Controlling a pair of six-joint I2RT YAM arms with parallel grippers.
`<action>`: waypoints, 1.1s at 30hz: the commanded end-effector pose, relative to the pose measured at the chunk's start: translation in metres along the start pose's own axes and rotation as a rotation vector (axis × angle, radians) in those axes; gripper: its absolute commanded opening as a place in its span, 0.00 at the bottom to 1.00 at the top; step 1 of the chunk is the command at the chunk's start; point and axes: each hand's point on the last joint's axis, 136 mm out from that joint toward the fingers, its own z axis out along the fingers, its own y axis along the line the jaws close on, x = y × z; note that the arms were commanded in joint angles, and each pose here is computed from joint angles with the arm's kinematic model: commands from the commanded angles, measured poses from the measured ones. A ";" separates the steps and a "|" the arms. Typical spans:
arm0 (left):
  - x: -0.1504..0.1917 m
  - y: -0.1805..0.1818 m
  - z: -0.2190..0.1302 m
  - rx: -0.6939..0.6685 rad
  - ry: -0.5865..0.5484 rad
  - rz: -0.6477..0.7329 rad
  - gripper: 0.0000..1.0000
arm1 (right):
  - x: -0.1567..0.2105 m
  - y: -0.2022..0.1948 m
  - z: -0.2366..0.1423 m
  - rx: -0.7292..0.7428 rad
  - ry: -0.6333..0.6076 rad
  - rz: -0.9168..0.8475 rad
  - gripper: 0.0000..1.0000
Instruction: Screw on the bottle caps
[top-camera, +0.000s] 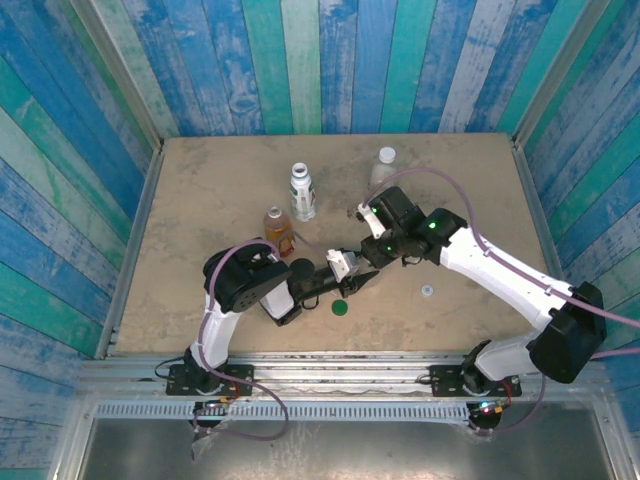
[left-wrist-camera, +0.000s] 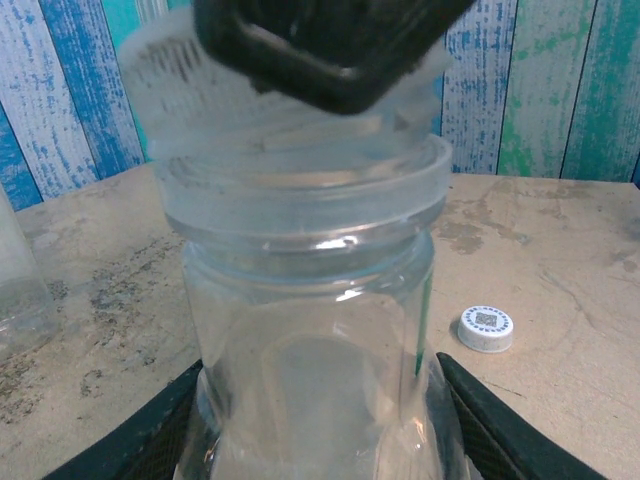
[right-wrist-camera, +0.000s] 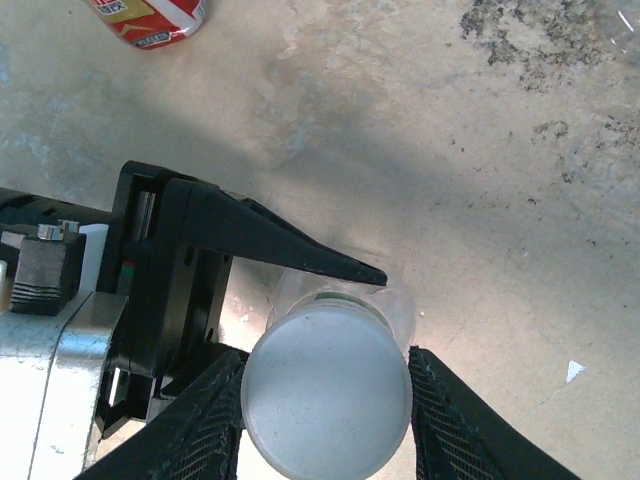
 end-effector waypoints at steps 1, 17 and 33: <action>0.017 -0.009 -0.005 0.033 0.059 0.002 0.54 | 0.004 0.005 -0.004 -0.028 0.017 -0.009 0.46; 0.019 -0.010 -0.004 0.037 0.065 0.003 0.54 | -0.009 -0.010 -0.028 0.048 -0.098 0.029 0.52; 0.019 -0.011 -0.005 0.040 0.065 0.004 0.54 | 0.020 -0.025 0.001 0.088 0.001 0.062 0.33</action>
